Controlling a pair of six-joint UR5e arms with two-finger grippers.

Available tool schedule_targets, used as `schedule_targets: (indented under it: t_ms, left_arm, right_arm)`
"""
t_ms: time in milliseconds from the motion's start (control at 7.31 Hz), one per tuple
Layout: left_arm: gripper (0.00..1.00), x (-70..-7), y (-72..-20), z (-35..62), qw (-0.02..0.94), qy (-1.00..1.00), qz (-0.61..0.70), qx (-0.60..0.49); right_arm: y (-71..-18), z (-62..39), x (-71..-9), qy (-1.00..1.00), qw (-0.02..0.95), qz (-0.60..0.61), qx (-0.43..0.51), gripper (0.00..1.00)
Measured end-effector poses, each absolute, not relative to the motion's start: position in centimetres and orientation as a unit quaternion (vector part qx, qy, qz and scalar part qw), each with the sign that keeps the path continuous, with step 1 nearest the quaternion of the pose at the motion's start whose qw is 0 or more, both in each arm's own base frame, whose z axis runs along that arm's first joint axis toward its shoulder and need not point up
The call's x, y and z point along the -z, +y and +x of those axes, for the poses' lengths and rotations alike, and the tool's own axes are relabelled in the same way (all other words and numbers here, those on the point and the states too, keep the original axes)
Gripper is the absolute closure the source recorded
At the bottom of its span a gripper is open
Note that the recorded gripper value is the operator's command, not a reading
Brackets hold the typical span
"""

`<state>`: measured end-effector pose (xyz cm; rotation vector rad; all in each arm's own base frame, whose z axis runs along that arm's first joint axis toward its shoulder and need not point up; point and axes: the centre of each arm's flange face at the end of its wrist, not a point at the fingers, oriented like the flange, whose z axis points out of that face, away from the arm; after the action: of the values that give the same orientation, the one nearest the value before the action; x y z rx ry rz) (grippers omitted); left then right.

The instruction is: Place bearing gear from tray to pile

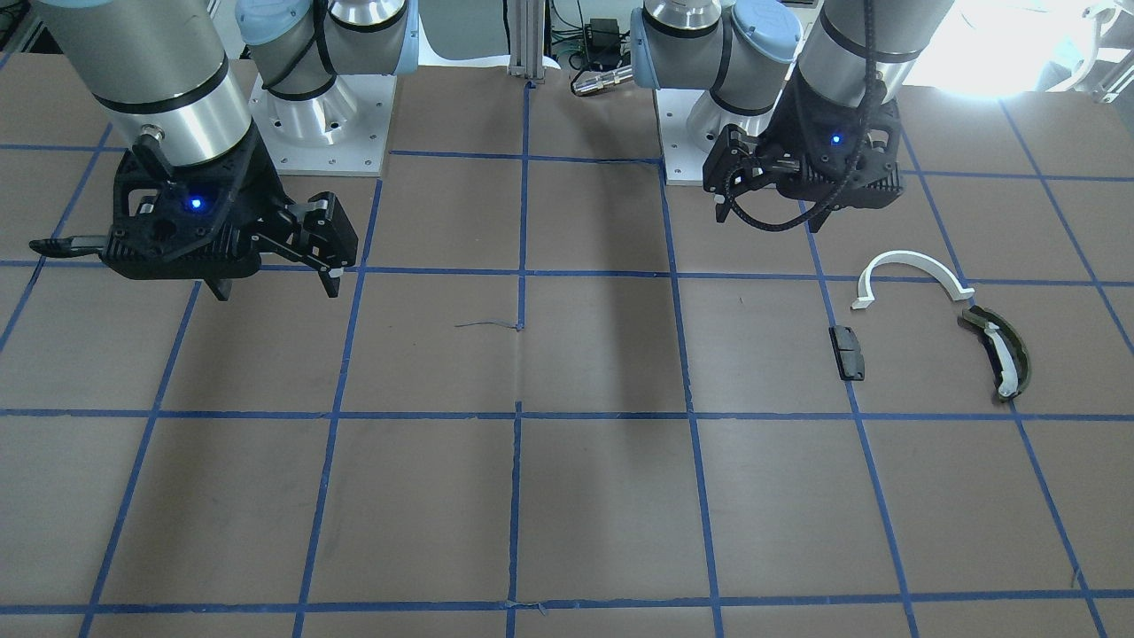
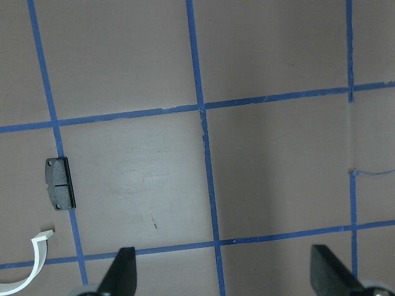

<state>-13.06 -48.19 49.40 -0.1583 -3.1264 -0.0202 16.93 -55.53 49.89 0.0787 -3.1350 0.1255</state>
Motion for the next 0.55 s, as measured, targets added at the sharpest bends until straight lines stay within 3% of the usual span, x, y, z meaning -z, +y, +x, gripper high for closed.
schedule_targets:
  t_ms: [547]
  left_arm:
    - [0.00,-49.70,-48.27,-12.97,0.001,-0.999,-0.053,0.002]
  right_arm:
    - [-55.64,16.96,-49.61,-0.999,0.000,0.025,-0.037,0.00]
